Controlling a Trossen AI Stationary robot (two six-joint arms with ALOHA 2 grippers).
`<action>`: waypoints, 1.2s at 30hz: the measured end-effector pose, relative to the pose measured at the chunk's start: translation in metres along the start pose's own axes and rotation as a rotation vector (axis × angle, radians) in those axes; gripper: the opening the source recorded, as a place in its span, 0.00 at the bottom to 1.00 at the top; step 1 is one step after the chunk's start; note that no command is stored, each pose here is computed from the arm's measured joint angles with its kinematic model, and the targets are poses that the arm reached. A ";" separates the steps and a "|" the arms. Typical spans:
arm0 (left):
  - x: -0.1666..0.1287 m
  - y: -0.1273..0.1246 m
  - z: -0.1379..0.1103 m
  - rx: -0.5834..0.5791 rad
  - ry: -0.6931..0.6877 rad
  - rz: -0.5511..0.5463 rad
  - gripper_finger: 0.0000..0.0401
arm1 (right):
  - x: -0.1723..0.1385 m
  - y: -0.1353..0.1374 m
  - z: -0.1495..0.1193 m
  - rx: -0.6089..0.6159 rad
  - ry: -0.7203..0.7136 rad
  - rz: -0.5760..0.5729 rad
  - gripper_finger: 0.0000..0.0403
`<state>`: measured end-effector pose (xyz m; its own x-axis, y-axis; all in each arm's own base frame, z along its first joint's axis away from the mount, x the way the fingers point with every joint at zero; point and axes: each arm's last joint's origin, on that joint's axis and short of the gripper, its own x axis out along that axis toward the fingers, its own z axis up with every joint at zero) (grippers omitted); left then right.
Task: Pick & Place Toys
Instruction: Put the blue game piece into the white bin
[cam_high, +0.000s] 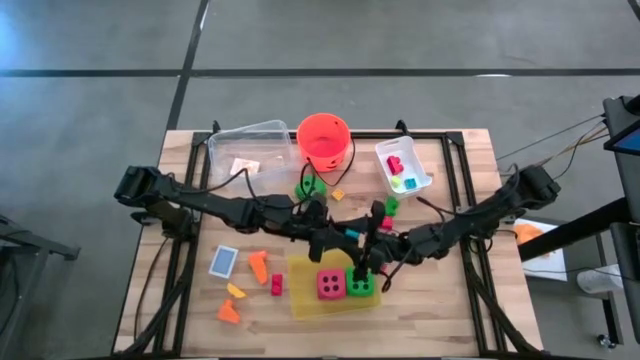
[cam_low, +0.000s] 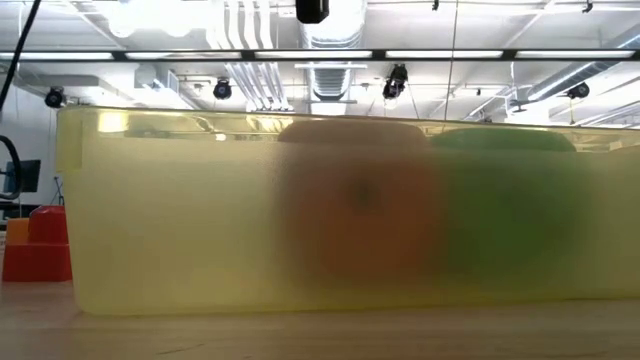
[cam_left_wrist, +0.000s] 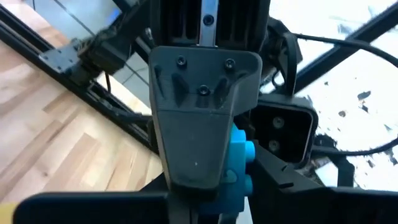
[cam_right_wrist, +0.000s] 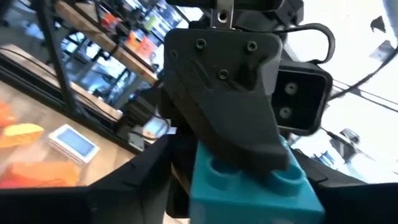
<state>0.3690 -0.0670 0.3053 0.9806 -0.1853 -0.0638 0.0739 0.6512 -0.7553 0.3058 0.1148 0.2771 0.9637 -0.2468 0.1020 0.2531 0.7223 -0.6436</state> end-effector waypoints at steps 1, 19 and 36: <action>0.000 0.000 0.000 0.003 0.007 0.000 0.20 | -0.001 0.001 0.001 0.000 -0.002 0.007 0.47; -0.006 0.003 0.006 0.017 0.005 0.067 0.20 | -0.008 -0.004 0.008 0.003 0.051 -0.082 0.71; -0.012 0.000 0.009 0.038 0.015 0.071 0.20 | -0.011 -0.003 0.012 0.001 0.060 -0.091 0.69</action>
<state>0.3593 -0.0580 0.3121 0.9809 -0.1485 -0.1259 0.0116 0.6901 -0.7236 0.2953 0.1232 0.2864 0.9297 -0.3502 0.1143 0.3398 0.6953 -0.6333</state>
